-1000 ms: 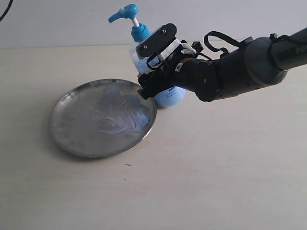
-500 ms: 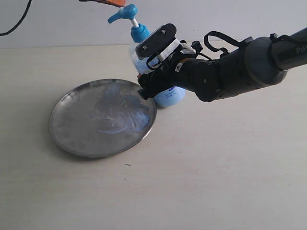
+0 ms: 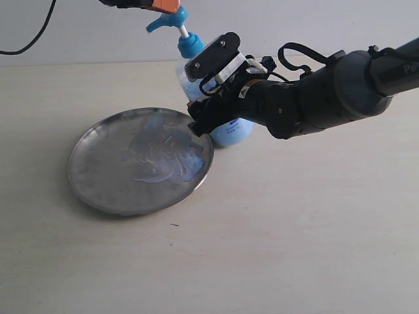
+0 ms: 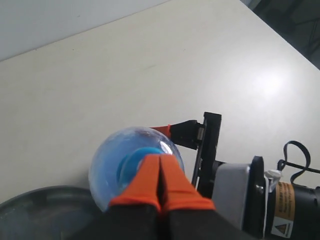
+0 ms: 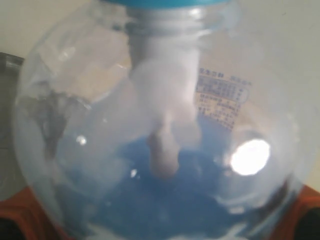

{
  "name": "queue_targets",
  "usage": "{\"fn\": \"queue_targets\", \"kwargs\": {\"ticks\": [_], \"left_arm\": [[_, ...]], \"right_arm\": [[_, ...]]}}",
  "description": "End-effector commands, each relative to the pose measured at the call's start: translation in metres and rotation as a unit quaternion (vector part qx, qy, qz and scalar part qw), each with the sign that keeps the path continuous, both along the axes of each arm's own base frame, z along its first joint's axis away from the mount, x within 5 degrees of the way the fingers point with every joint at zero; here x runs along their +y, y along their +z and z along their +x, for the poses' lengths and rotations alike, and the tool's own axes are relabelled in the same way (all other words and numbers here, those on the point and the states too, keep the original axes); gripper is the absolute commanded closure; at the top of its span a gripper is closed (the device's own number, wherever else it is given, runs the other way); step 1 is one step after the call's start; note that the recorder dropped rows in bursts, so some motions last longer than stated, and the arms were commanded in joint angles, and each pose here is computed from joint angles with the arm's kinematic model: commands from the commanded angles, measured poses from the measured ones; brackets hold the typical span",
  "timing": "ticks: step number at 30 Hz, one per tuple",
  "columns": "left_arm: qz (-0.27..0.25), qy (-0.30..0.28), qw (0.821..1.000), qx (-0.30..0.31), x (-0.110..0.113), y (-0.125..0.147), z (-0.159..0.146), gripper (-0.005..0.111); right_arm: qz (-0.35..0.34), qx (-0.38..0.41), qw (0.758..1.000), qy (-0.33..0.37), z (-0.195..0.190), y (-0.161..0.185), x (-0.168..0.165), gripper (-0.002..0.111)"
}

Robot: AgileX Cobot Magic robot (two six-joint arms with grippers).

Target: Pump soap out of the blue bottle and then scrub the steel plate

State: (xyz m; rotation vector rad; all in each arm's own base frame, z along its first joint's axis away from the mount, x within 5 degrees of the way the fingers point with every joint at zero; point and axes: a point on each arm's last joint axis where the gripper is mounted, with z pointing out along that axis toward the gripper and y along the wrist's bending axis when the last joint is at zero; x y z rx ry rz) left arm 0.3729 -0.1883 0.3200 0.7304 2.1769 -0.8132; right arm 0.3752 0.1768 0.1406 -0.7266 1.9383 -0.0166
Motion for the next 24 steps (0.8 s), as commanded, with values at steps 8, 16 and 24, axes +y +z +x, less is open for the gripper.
{"fn": "queue_targets", "kwargs": {"ticks": [8, 16, 24], "left_arm": [[-0.001, 0.006, 1.0, 0.012, -0.002, -0.014, 0.009, 0.107], [0.009, -0.009, 1.0, 0.014, -0.003, -0.018, 0.008, 0.107], [0.027, -0.02, 0.999, 0.022, -0.003, -0.028, 0.01, 0.107]], "right_arm": [[-0.005, 0.011, 1.0, 0.005, -0.002, -0.002, 0.0, 0.108], [-0.005, 0.012, 1.0, 0.005, -0.003, -0.002, 0.0, 0.108], [-0.005, 0.013, 1.0, 0.006, -0.003, -0.002, 0.0, 0.108]]}}
